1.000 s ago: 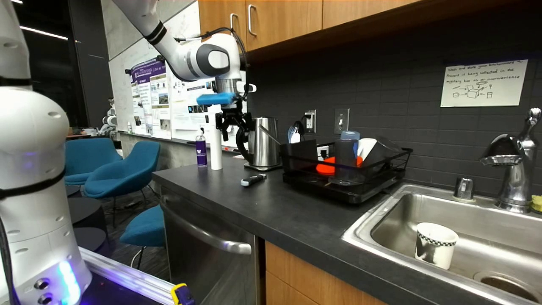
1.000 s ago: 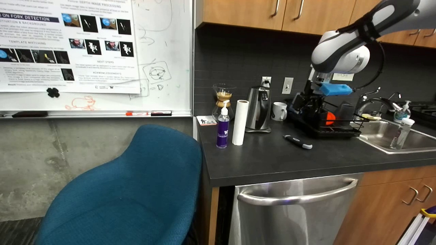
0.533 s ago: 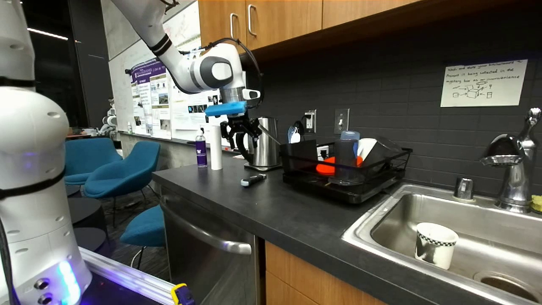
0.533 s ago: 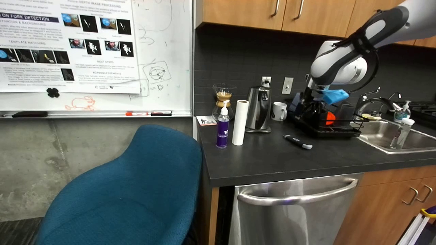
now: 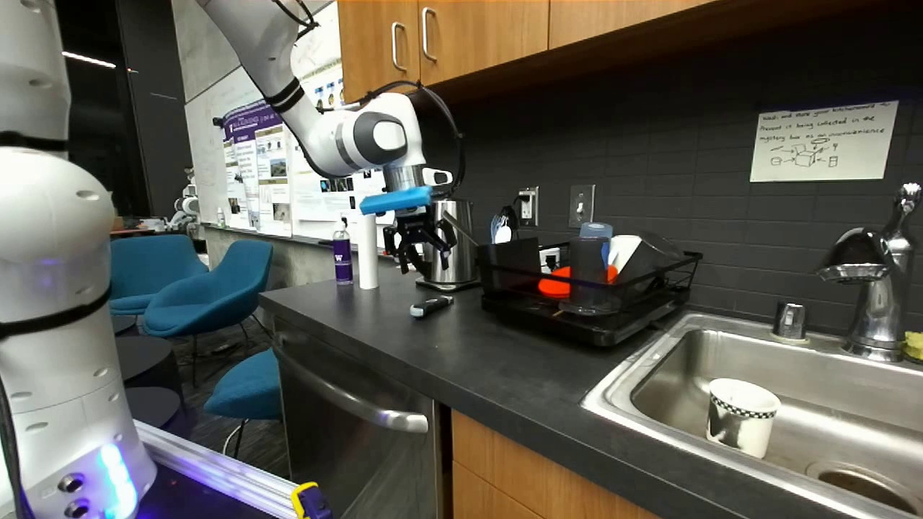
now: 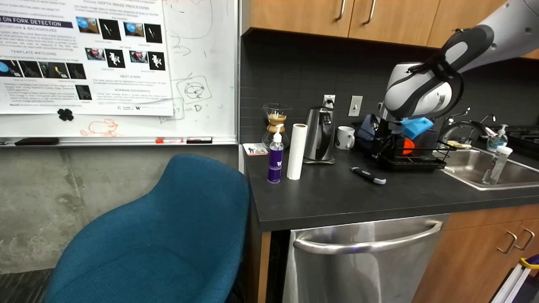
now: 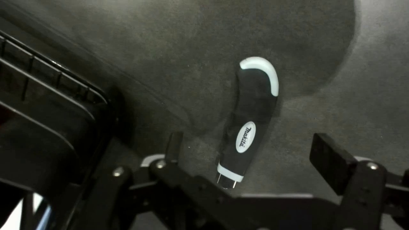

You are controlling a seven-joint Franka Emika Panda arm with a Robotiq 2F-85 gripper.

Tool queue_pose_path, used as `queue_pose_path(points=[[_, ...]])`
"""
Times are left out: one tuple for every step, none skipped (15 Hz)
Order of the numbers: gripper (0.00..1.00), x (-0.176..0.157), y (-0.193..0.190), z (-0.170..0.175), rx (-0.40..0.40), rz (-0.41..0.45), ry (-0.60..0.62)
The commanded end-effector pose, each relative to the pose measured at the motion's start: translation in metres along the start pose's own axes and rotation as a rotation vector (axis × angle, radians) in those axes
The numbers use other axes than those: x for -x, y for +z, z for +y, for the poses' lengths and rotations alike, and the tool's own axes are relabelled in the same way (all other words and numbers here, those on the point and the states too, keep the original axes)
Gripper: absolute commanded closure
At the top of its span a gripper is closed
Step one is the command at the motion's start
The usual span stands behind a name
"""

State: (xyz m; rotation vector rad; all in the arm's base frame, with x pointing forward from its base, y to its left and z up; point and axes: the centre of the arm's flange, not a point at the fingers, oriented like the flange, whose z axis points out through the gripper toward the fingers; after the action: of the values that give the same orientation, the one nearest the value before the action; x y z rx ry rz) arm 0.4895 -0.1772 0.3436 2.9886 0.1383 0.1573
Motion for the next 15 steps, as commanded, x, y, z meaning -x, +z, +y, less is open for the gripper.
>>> queue_pose_path(points=[[0.00, 0.003, 0.017, 0.006, 0.012, -0.040, -0.028], [0.00, 0.005, 0.022, 0.007, 0.013, -0.051, -0.029], [0.00, 0.007, 0.027, 0.007, 0.013, -0.066, -0.031], [0.00, 0.008, 0.031, 0.008, 0.013, -0.076, -0.032], [0.00, 0.010, 0.035, 0.008, 0.013, -0.079, -0.033], [0.00, 0.012, 0.039, 0.009, 0.011, -0.087, -0.033], [0.00, 0.014, 0.043, 0.009, 0.008, -0.096, -0.032], [0.00, 0.015, 0.047, 0.009, 0.006, -0.103, -0.032], [0.00, 0.017, 0.051, 0.009, 0.002, -0.110, -0.030], [0.00, 0.018, 0.053, 0.009, -0.004, -0.115, -0.031], [0.00, 0.020, 0.057, 0.008, -0.010, -0.119, -0.032], [0.00, 0.022, 0.060, 0.007, -0.016, -0.125, -0.032], [0.00, 0.023, 0.064, 0.007, -0.020, -0.133, -0.033], [0.00, 0.024, 0.066, 0.006, -0.023, -0.137, -0.034], [0.00, 0.026, 0.069, 0.005, -0.030, -0.141, -0.034]])
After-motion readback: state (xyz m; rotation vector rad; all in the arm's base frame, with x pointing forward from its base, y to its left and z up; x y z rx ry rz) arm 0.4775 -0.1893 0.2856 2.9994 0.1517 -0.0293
